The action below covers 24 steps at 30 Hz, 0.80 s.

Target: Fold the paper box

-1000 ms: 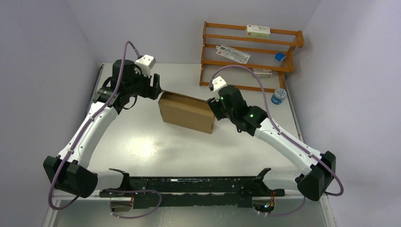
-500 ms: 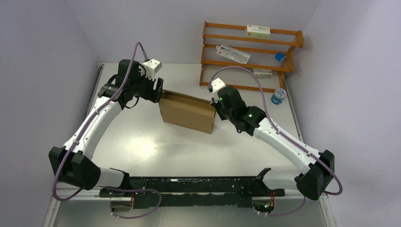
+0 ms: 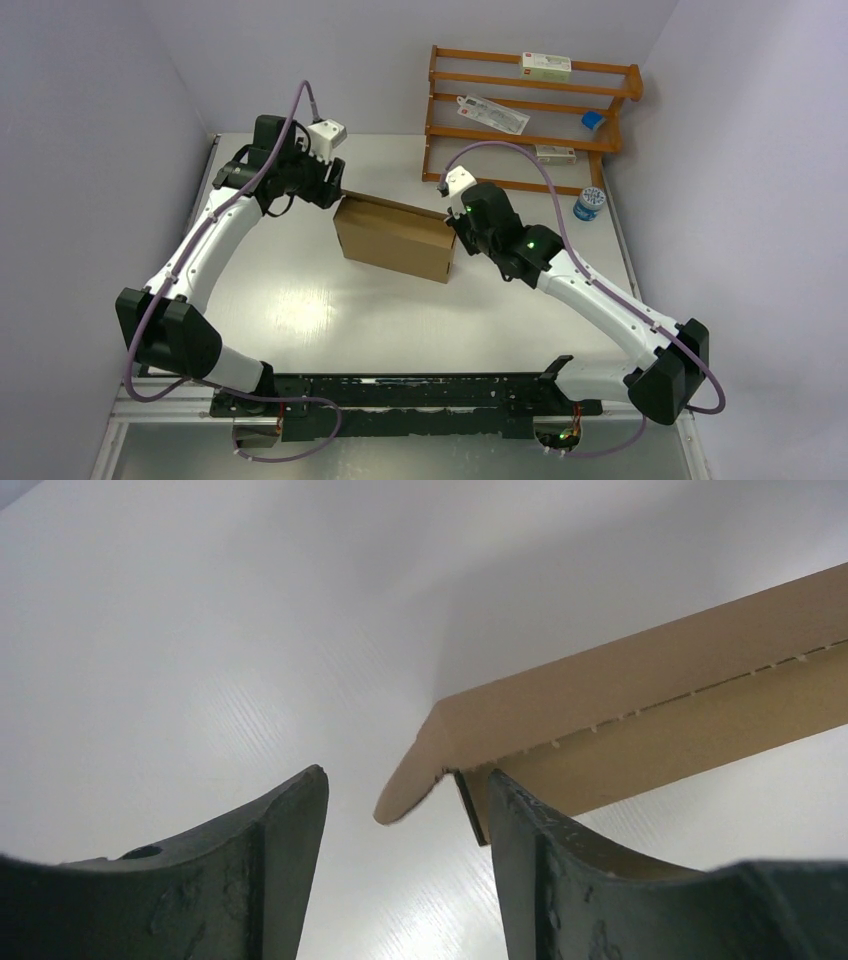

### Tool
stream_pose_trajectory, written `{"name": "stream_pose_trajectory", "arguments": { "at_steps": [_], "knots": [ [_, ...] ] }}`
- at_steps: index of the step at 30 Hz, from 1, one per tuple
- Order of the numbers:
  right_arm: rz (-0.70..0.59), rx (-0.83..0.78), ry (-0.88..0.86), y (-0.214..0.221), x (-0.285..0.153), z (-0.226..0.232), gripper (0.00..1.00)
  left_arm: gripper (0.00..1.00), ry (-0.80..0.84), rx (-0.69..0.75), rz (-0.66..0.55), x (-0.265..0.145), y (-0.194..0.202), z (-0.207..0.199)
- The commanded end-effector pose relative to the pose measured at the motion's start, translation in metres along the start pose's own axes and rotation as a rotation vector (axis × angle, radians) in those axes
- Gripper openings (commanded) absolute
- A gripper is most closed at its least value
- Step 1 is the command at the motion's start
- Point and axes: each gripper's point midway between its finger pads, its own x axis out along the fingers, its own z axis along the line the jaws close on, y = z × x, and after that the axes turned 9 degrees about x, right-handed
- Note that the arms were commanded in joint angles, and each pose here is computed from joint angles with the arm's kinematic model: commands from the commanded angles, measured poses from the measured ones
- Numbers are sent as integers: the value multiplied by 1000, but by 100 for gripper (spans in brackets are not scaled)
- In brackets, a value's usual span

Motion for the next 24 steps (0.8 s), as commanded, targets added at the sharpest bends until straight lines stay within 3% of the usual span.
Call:
{"name": "stream_pose_trajectory", "arguments": {
  "at_steps": [1, 8, 12, 16, 24],
  "knots": [
    [-26, -1, -30, -3, -5, 3, 0, 61, -6, 75, -10, -6, -5, 9],
    [-34, 1, -27, -4, -6, 1, 0, 53, 19, 93, 10, -2, 3, 6],
    [-36, 1, -31, -6, -5, 2, 0, 41, 39, 82, -3, -4, 0, 1],
    [-34, 7, -42, -7, -5, 5, 0, 23, 85, 65, -56, -12, -9, -11],
    [-25, 57, -74, -14, -9, 12, 0, 11, 117, -32, -114, -32, -18, -28]
  ]
}}
